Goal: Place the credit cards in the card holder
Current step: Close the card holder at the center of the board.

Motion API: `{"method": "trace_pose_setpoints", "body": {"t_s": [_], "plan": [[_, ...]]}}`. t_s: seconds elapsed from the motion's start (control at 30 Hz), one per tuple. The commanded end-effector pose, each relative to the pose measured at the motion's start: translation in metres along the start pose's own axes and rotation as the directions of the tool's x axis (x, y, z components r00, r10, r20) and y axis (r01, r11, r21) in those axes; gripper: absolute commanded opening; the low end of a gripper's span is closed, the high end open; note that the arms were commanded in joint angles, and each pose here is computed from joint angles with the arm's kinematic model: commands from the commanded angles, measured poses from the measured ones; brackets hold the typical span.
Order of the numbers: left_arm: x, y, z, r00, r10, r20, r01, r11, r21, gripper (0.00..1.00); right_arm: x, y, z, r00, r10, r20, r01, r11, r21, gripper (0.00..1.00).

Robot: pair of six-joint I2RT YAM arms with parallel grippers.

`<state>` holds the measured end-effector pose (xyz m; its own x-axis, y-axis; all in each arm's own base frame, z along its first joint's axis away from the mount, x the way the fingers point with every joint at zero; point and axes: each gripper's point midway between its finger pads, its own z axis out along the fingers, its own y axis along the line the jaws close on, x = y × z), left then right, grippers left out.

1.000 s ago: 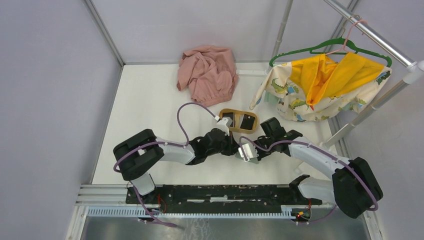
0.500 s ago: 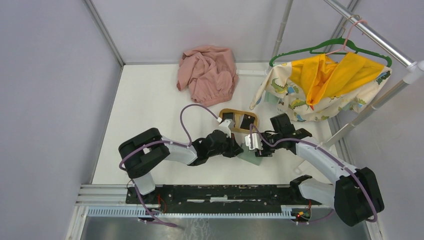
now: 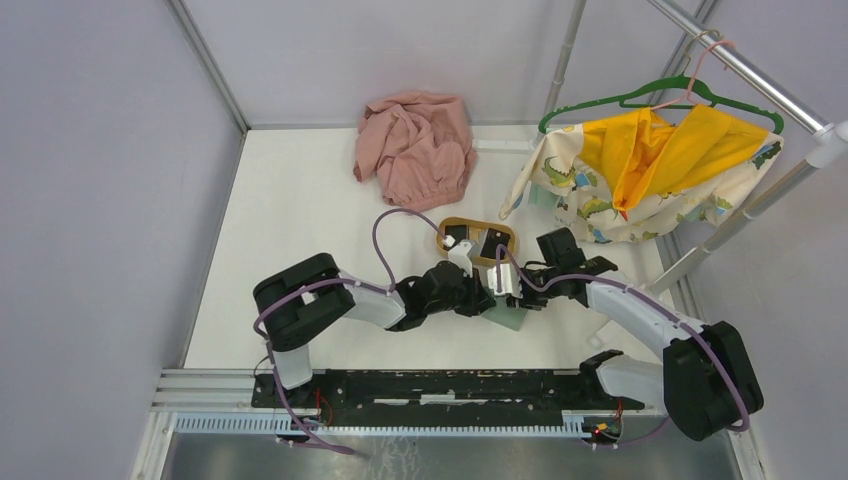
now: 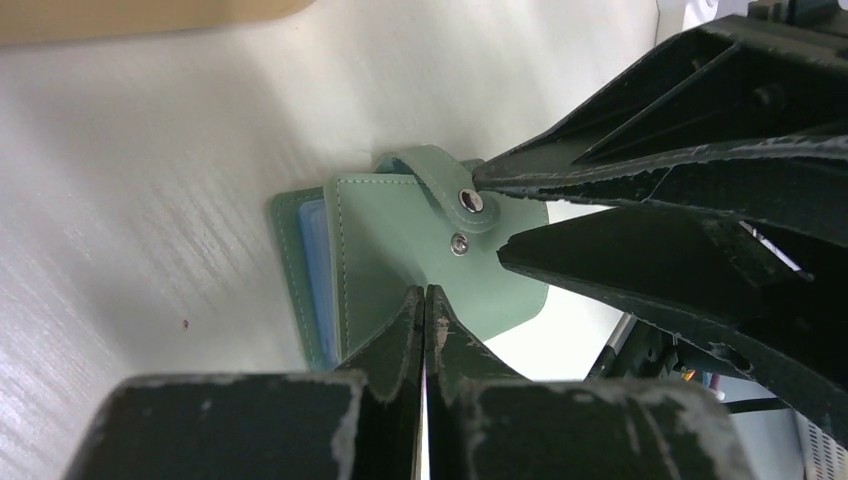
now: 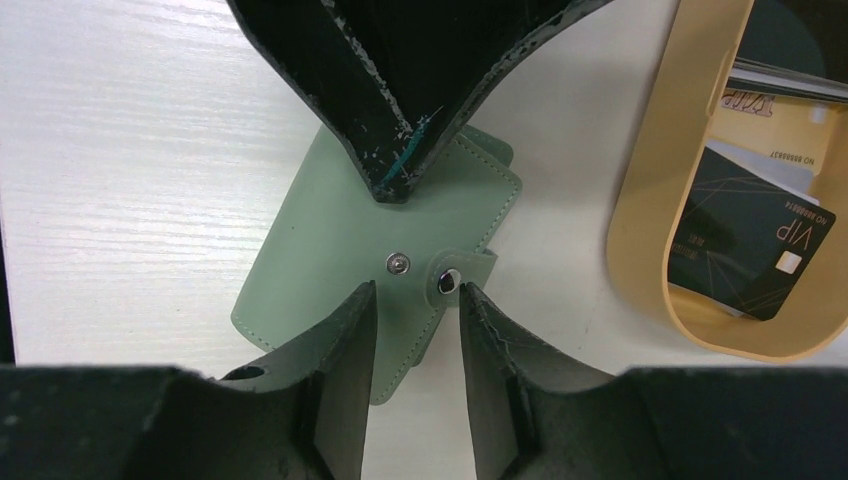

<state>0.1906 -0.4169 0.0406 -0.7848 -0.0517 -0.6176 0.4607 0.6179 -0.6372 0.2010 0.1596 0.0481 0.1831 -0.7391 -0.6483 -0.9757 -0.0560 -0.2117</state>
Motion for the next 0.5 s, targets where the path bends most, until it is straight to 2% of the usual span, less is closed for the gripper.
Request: {"method": "trace_pose_setpoints", "body": {"t_s": [0.0, 0.17, 0.47], "plan": [[-0.009, -0.007, 0.009, 1.0, 0.017, 0.025, -0.018, 1.0, 0.016, 0.02, 0.0, -0.01, 0.004, 1.0, 0.002, -0.013, -0.001, 0.999, 0.034, 0.4], [-0.005, -0.003, 0.01, 1.0, 0.016, 0.014, -0.016, 1.0, 0.002, 0.02, 0.0, -0.014, 0.005, 1.0, 0.004, -0.022, -0.003, 0.999, 0.051, 0.3], [-0.003, 0.007, 0.013, 1.0, 0.014, 0.019, -0.014, 0.999, -0.033, 0.02, -0.009, -0.016, 0.002, 1.0, -0.018, 0.008, 0.018, 0.997, 0.072, 0.28]]}}
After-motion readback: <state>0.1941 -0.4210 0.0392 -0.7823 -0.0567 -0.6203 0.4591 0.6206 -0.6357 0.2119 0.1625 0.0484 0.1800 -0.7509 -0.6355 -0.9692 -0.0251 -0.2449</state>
